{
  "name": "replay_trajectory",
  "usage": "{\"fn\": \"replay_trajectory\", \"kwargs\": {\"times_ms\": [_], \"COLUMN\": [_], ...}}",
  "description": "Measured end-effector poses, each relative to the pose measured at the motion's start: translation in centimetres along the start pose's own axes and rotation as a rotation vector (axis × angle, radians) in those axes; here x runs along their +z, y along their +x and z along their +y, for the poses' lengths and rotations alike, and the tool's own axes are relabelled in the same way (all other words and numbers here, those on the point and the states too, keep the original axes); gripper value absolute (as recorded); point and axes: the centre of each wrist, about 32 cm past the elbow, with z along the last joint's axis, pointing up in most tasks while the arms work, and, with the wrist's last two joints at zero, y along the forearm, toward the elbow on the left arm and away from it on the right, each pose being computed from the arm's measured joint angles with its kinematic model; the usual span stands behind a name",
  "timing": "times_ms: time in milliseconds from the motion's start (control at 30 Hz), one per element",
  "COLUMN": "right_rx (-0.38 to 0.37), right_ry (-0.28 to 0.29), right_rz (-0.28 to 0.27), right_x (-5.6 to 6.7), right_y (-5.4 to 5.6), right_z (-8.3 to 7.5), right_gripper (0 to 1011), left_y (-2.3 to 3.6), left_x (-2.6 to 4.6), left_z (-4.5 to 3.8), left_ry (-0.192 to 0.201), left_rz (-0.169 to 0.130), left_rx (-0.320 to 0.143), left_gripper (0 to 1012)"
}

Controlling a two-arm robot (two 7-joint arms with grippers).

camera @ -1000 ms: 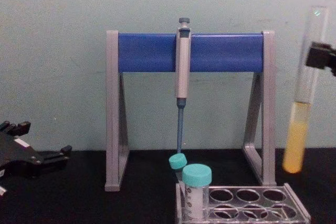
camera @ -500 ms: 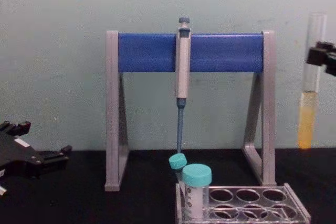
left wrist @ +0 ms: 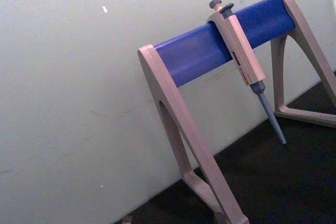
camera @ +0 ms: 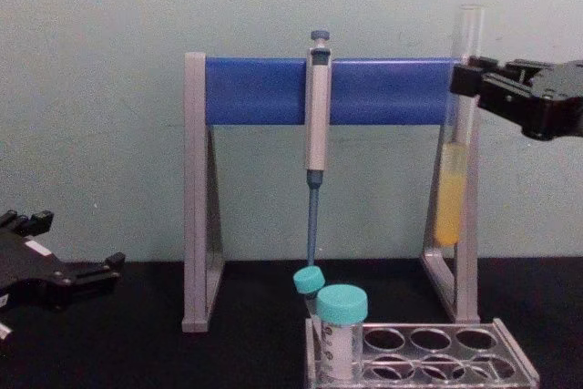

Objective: Pick up the test tube from the test tube rack, shake it, then place it back into the test tube rack.

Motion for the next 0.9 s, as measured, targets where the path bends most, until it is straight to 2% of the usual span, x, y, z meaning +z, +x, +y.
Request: {"fn": "replay_trajectory", "kwargs": {"times_ms": [133,167,233,367,400,500,633,800,900], "right_rx": [0.070,0.070,0.111,0.139,0.144,0.144,0.110,0.032,-0.009], "right_ry": [0.010,0.010,0.008,-0.005,-0.018,-0.039,-0.082,-0.105,-0.110], "right_rz": [0.061,0.061,0.094,0.108,0.107,0.097,0.056,-0.005,-0.030], "right_x": [0.1,0.1,0.2,0.5,0.6,0.8,1.0,0.9,0.7], "right_y": [-0.2,-0.2,-0.1,0.1,0.3,0.4,0.8,1.2,1.3], "right_z": [-0.1,-0.1,-0.7,-1.5,-2.1,-3.1,-4.6,-5.2,-5.0], "right_gripper": [211,211,211,211,211,211,211,211,211], "left_y": [0.00,0.00,0.00,0.00,0.00,0.00,0.00,0.00,0.00], "left_x": [0.00,0.00,0.00,0.00,0.00,0.00,0.00,0.00,0.00], "left_z": [0.00,0.00,0.00,0.00,0.00,0.00,0.00,0.00,0.00], "left_ry": [0.000,0.000,0.000,0.000,0.000,0.000,0.000,0.000,0.000], "left_rz": [0.000,0.000,0.000,0.000,0.000,0.000,0.000,0.000,0.000], "left_rx": [0.000,0.000,0.000,0.000,0.000,0.000,0.000,0.000,0.000], "left_gripper": [1001,1001,1001,1002,1001,1001,1001,1001,1001]}}
